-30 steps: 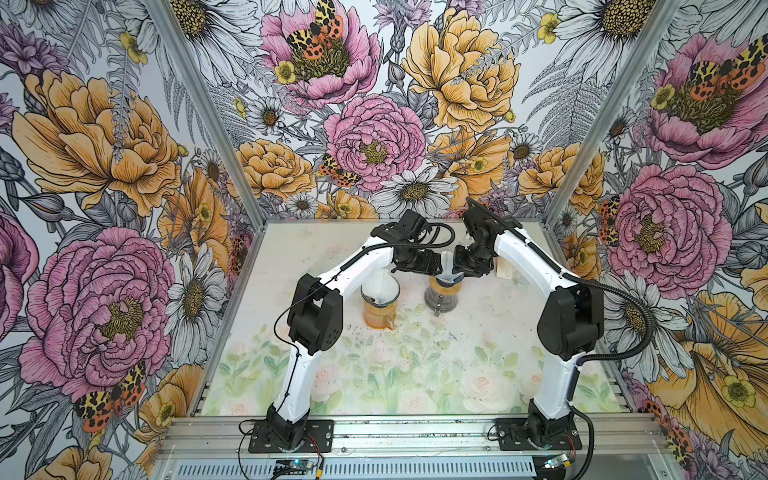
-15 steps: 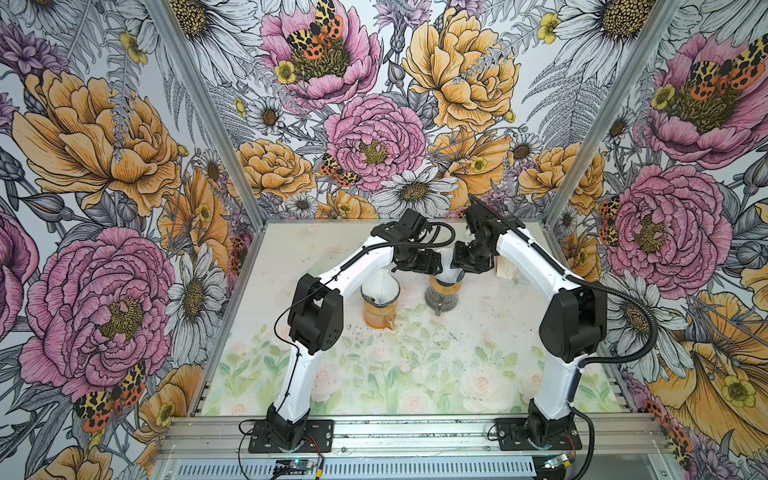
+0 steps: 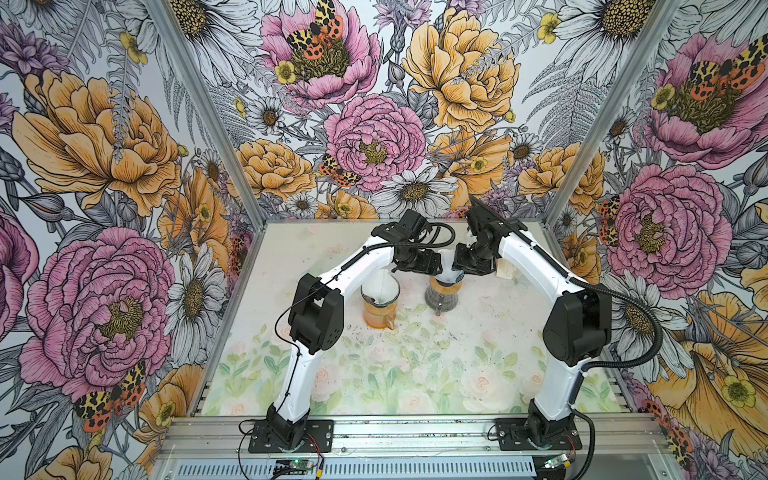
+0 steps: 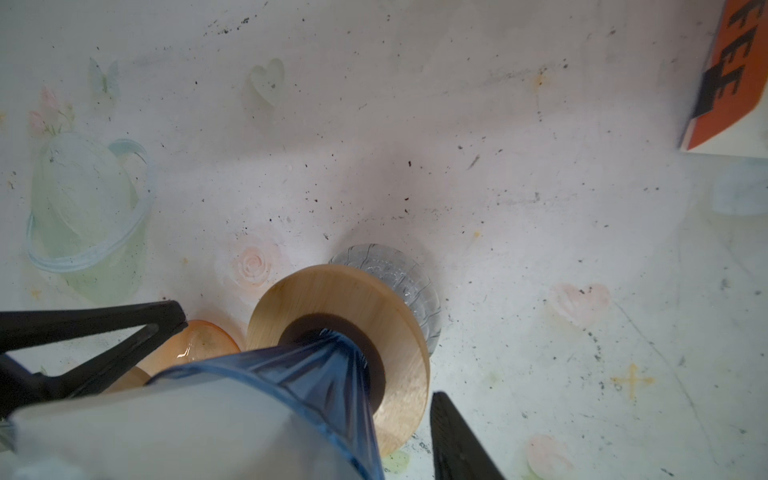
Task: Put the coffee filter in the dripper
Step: 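Press the filter into the dripper with the right gripper while the left holds it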
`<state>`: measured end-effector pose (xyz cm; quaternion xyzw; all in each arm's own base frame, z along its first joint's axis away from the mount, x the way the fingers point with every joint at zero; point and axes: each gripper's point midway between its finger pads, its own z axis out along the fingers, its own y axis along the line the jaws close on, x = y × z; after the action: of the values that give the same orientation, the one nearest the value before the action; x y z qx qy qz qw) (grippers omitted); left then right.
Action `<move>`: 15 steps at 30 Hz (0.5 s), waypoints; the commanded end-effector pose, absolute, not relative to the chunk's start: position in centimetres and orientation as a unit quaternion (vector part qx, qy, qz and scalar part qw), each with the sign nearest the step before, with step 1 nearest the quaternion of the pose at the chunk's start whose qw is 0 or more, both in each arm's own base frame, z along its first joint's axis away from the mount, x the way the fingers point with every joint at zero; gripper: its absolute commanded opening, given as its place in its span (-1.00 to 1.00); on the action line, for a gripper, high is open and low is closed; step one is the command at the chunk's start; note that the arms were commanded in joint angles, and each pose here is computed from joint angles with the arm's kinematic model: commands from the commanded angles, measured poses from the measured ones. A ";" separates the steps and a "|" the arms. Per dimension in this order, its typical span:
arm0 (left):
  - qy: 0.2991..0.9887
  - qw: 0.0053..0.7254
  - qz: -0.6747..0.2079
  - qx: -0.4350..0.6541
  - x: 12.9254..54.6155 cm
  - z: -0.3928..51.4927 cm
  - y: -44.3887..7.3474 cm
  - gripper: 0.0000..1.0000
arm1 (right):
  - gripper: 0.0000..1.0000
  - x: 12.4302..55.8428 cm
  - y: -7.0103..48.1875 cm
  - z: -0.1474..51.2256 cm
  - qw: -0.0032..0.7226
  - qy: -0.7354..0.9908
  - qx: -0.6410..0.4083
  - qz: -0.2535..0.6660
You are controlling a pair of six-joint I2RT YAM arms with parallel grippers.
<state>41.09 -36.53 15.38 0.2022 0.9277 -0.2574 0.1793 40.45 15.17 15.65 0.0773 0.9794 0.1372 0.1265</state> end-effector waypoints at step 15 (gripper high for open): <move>0.928 0.171 -0.269 0.195 42.0 14.7 -37.1 0.60 | -0.08 41.3 16.7 19.8 0.196 0.955 0.058 0.217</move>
<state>41.41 -37.00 14.12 0.2009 0.9299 -0.2586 0.1674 40.97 16.97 17.00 0.0626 0.9657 0.1993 0.1540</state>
